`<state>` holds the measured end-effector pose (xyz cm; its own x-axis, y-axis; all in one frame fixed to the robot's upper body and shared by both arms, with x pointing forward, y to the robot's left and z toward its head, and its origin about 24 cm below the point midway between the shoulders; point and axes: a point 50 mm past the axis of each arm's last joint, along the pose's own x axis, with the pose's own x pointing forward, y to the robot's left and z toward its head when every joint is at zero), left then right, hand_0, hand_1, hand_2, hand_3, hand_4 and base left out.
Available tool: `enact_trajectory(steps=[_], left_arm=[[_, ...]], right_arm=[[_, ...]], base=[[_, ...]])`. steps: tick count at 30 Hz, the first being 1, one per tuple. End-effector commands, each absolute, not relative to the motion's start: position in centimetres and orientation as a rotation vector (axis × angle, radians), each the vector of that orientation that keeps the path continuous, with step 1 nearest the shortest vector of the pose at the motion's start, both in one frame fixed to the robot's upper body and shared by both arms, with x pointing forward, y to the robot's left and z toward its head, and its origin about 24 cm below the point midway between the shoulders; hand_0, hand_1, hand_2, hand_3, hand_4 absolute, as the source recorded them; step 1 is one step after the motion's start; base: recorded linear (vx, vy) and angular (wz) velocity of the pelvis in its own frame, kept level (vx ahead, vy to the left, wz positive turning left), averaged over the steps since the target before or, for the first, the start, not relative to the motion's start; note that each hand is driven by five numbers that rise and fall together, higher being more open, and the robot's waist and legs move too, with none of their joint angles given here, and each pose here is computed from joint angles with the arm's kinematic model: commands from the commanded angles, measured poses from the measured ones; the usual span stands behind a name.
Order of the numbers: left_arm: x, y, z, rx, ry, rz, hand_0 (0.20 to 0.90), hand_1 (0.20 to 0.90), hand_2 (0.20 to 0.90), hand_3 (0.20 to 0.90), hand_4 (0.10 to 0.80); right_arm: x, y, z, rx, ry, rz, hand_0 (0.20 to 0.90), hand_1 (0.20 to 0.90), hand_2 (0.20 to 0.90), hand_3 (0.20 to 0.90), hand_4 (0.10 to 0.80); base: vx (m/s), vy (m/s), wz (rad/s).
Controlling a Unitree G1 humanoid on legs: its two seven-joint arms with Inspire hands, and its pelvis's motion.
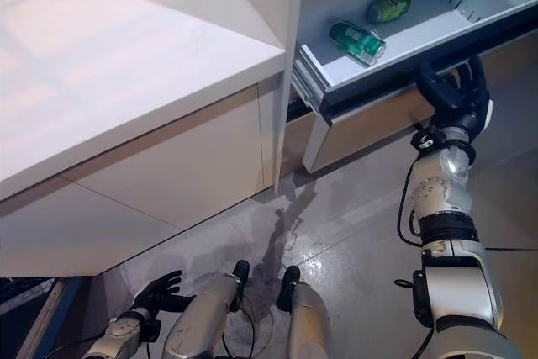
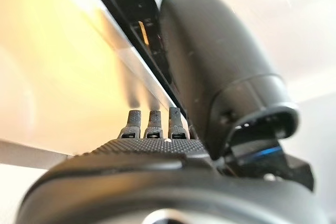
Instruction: Put drinks into fridge and close the fridge
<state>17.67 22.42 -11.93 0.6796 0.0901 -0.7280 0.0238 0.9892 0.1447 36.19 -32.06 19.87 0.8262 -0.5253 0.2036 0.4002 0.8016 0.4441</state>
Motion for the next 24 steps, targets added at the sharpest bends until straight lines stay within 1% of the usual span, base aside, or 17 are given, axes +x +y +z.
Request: enact_trajectory(steps=[1, 6, 11, 16, 24], left_arm=[[17.3, 24.6, -10.9, 0.207, 0.763, 0.039, 0.900, 0.900, 0.900, 0.900, 0.800], [16.0, 25.1, -11.4, 0.216, 0.794, 0.035, 0.900, 0.900, 0.900, 0.900, 0.800], [14.7, 25.4, -11.9, 0.216, 0.821, 0.039, 0.900, 0.900, 0.900, 0.900, 0.800], [13.8, 25.7, -12.4, 0.250, 0.855, 0.023, 0.900, 0.900, 0.900, 0.900, 0.800], [12.9, 25.5, -12.7, 0.236, 0.878, 0.012, 0.900, 0.900, 0.900, 0.900, 0.800]], right_arm=[[37.7, -25.3, 30.9, 0.218, -0.670, -0.160, 0.900, 0.900, 0.900, 0.900, 0.800], [37.7, -26.2, 31.5, 0.167, -0.665, -0.211, 0.900, 0.900, 0.900, 0.900, 0.800], [37.1, -28.0, 32.0, 0.137, -0.670, -0.295, 0.900, 0.900, 0.900, 0.900, 0.800], [35.9, -29.7, 32.2, 0.106, -0.735, -0.461, 0.900, 0.900, 0.900, 0.900, 0.800], [33.9, -30.1, 29.6, 0.030, -0.775, -0.503, 0.900, 0.900, 0.900, 0.900, 0.800]], base=[[0.149, -0.043, 0.26], [0.123, -0.023, 0.22], [0.105, -0.027, 0.07], [0.067, -0.032, 0.00], [-0.008, -0.018, -0.05]])
